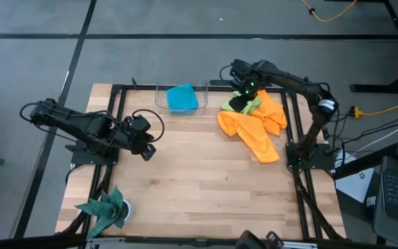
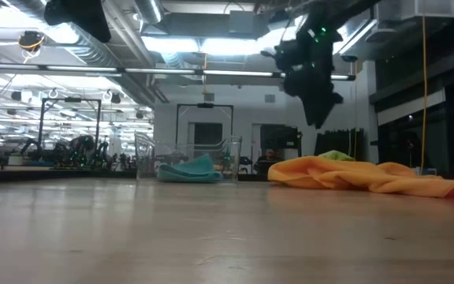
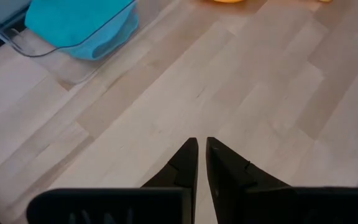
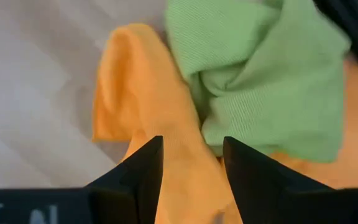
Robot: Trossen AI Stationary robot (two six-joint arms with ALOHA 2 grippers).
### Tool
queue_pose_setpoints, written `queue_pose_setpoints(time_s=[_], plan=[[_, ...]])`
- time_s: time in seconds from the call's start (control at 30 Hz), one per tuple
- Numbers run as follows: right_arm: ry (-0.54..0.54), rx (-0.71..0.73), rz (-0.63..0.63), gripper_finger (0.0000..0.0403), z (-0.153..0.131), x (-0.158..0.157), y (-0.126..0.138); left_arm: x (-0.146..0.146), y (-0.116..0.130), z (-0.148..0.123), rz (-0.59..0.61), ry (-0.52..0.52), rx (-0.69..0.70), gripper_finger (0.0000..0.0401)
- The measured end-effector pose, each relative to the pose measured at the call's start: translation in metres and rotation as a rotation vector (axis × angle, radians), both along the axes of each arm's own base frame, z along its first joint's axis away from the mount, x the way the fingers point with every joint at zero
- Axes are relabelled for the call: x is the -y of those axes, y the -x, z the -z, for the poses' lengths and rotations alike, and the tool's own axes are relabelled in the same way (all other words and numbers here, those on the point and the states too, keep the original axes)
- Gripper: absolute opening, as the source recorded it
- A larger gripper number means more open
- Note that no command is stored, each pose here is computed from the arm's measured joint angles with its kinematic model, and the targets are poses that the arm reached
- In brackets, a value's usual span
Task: Fold microfiber towels
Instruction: Fold the green microfiber cloth
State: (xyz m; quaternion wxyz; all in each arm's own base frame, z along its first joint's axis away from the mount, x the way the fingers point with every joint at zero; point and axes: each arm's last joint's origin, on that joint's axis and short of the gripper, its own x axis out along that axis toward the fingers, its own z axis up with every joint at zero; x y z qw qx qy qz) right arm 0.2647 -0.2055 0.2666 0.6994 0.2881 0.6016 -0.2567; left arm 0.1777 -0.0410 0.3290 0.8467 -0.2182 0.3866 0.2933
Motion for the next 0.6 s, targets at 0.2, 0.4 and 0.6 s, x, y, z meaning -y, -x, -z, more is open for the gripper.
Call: queue_pose_setpoints(time_s=[0.2,0.4,0.6], plan=[[0.031,-0.003,0.226,0.0170,0.034,-0.010,0.019,0.000,0.000,0.000,0.000,0.000,0.000,0.0025],[0.082,-0.048,0.418,0.0170,0.059,-0.014,0.029,0.000,0.000,0.000,-0.001,0.001,0.001,0.0025],[0.188,0.057,0.453,0.0170,0.073,-0.007,0.022,0.000,-0.001,0.000,-0.001,0.003,0.009,0.0025]])
